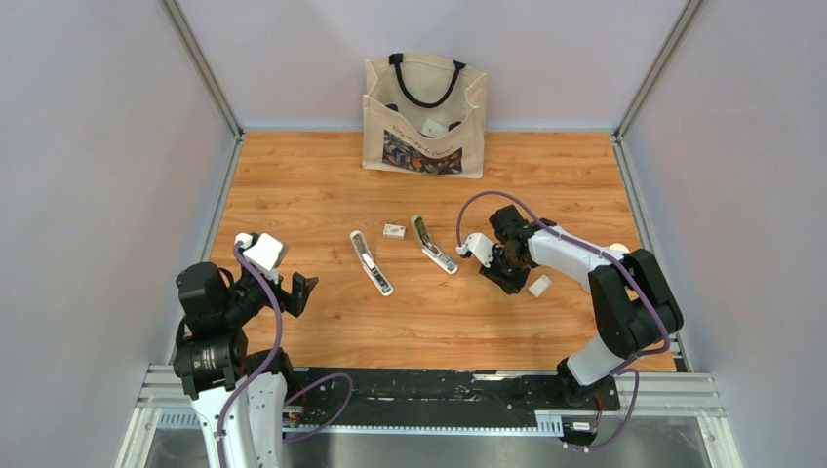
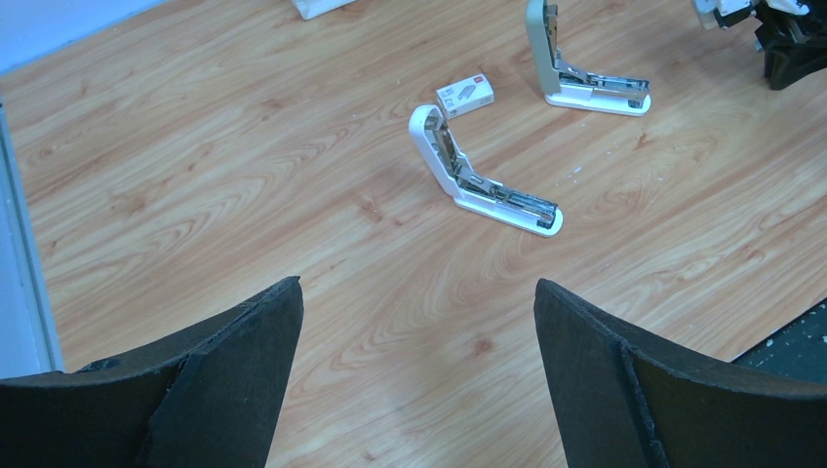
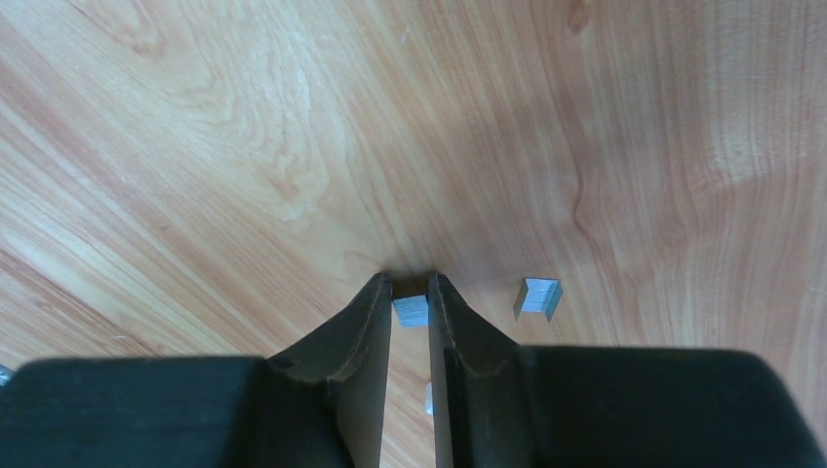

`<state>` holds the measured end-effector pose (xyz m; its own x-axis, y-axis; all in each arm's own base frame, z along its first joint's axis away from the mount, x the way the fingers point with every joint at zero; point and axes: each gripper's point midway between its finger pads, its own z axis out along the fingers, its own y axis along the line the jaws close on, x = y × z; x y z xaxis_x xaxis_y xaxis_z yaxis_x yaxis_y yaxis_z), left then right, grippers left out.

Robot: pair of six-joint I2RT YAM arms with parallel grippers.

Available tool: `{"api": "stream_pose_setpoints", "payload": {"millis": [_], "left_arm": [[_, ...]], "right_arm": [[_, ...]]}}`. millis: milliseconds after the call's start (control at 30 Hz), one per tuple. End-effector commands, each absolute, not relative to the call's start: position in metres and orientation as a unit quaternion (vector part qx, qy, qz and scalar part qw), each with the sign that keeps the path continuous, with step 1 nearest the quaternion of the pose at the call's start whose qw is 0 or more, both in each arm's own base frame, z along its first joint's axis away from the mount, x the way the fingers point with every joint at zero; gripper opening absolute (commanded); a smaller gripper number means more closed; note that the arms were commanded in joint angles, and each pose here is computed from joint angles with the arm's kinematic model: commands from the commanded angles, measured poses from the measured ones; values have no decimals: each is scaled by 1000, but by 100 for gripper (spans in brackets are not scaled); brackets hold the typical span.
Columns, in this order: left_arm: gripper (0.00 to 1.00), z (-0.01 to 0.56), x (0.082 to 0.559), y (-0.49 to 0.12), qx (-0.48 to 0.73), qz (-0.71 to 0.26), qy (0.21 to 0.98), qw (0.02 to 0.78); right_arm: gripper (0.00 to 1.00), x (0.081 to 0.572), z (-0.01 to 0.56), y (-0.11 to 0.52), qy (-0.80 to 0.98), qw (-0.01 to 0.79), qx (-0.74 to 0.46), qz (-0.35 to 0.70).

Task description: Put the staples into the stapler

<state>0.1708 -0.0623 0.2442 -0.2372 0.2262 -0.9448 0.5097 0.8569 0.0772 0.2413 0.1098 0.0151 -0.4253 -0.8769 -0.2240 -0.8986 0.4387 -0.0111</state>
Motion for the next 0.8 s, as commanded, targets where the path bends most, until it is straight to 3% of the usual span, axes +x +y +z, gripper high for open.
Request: {"api": "stream_pose_setpoints", "payload": {"millis": [0,400,767], "left_arm": [[96,249,173,-62,240,-120,769,580],[96,249,174,-61,237,-121,771,579],[96,249,173,-61,237,-121,771,579]], "right_arm": [[24,250,14,116,833,111,-540,56],[31,245,13,113,826,109,-550,57],[29,245,11,113,823,103,-555,59]]}}
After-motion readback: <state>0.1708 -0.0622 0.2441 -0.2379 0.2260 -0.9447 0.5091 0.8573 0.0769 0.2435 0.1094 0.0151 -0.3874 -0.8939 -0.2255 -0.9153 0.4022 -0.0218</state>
